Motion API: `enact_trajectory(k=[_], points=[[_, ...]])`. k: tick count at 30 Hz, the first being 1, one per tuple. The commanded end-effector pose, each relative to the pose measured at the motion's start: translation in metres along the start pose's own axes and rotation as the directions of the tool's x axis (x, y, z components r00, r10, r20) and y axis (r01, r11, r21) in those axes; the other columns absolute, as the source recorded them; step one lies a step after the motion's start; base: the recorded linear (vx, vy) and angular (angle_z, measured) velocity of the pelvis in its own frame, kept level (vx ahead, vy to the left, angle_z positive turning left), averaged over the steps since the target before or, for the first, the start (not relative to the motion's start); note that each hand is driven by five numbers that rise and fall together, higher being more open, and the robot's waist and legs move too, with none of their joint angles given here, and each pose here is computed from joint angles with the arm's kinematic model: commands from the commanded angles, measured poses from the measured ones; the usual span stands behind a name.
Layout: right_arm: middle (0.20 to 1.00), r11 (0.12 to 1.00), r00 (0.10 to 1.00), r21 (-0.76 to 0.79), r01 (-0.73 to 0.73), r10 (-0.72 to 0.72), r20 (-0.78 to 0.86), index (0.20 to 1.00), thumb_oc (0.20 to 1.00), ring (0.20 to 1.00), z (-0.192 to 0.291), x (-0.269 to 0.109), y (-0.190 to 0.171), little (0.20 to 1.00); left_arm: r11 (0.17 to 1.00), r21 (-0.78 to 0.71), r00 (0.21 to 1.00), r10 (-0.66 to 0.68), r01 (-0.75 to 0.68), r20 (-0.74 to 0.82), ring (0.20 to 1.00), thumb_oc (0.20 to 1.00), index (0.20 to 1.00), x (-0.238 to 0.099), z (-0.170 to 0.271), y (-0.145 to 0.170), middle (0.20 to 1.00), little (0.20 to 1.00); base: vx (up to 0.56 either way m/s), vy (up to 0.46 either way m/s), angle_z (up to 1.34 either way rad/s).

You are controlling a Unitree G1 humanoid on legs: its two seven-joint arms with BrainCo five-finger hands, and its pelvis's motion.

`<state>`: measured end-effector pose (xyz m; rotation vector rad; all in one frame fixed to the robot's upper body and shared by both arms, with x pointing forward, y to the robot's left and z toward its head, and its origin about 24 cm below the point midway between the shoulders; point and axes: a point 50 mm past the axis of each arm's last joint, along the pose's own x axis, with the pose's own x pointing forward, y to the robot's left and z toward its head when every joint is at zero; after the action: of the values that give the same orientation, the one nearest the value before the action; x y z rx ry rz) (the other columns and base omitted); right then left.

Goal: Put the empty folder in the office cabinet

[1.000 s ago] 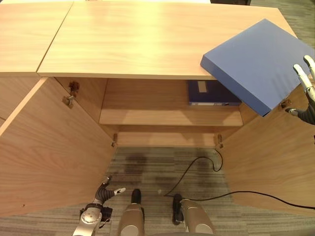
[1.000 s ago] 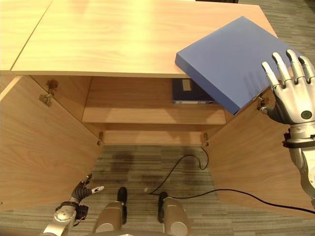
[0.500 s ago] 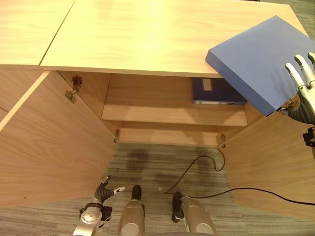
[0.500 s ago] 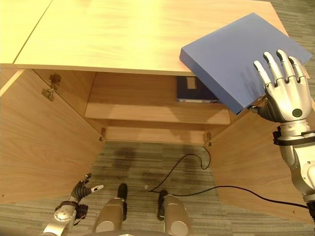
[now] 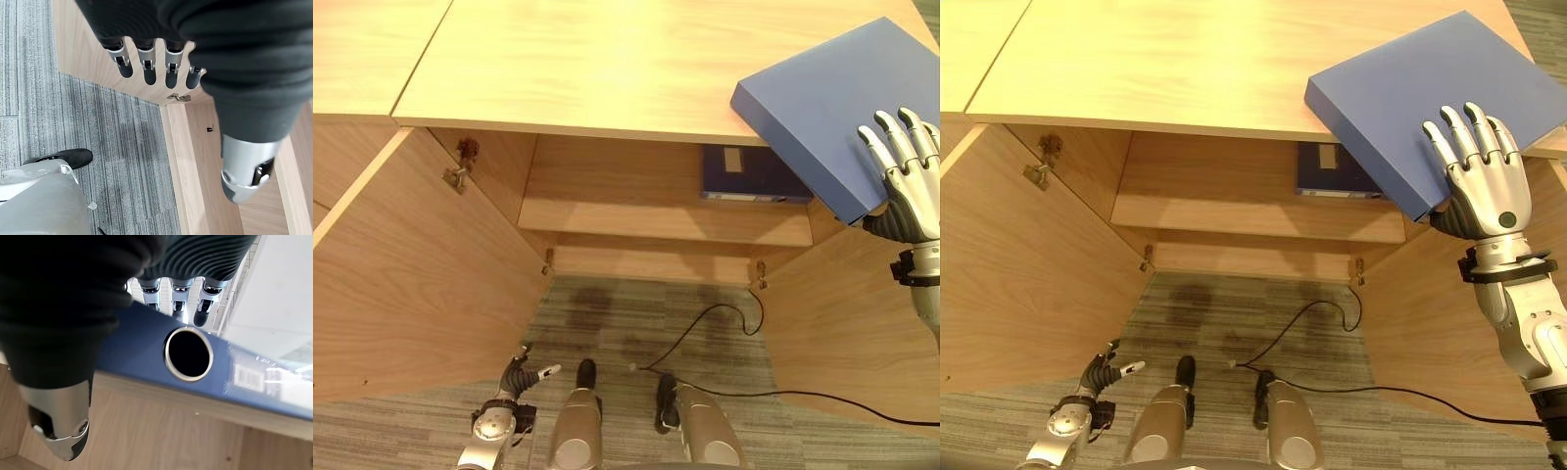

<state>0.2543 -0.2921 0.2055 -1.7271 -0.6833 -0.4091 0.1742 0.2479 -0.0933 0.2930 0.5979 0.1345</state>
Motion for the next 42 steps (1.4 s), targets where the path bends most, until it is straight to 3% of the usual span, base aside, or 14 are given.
enact_trajectory(k=[1,10,11,13,14,15,16,42], points=[[1.000,0.996,0.997,0.050,0.071,-0.071,-0.001,1.000,1.000,1.000,0.0008,0.0152,-0.0100,1.000,0.999,-0.010,0.994,0.051,-0.050,0.102,1.000,1.000,1.000,0.0069,0.0236,0.0183,1.000,1.000,0.00,0.000,0.00],[1.000,0.996,0.998,0.066,0.060,-0.060,0.001,1.000,1.000,1.000,0.0017,0.0166,-0.0085,1.000,0.999,-0.015,0.992,0.051,-0.050,0.113,1.000,1.000,1.000,0.0081,0.0270,0.0182,1.000,1.000,0.00,0.000,0.00],[0.617,0.996,0.999,0.069,0.054,-0.054,0.000,0.617,0.617,0.617,0.0018,0.0167,-0.0076,0.617,0.999,-0.015,0.992,0.050,-0.049,0.112,1.000,1.000,1.000,0.0079,0.0267,0.0182,1.000,1.000,0.00,0.000,0.00],[0.561,0.996,0.999,0.071,0.053,-0.053,0.001,0.561,0.561,0.561,0.0020,0.0168,-0.0076,0.561,0.999,-0.013,0.992,0.051,-0.050,0.113,1.000,1.000,1.000,0.0080,0.0270,0.0183,1.000,1.000,0.00,0.000,0.00],[0.435,0.996,0.999,0.075,0.053,-0.053,0.001,0.435,0.435,0.435,0.0025,0.0171,-0.0075,0.435,0.999,-0.014,0.992,0.050,-0.049,0.115,1.000,1.000,1.000,0.0080,0.0274,0.0181,1.000,1.000,0.00,0.000,0.00],[0.225,0.996,0.999,0.077,0.052,-0.052,0.003,0.225,0.225,0.225,0.0029,0.0172,-0.0076,0.225,0.999,-0.015,0.992,0.051,-0.049,0.115,1.000,1.000,1.000,0.0081,0.0276,0.0181,1.000,1.000,0.00,0.000,0.00],[0.200,0.996,0.999,0.076,0.053,-0.053,0.002,0.200,0.200,0.200,0.0024,0.0173,-0.0077,0.200,0.999,-0.015,0.992,0.051,-0.050,0.117,1.000,1.000,1.000,0.0081,0.0279,0.0183,1.000,1.000,0.00,0.000,0.00],[0.200,0.992,0.997,0.098,0.080,-0.081,0.002,0.200,0.200,0.200,0.0034,0.0249,-0.0149,0.200,0.999,-0.013,0.996,0.038,-0.037,0.082,1.000,1.000,1.000,0.0065,0.0200,0.0101,1.000,1.000,0.04,0.005,0.01]])
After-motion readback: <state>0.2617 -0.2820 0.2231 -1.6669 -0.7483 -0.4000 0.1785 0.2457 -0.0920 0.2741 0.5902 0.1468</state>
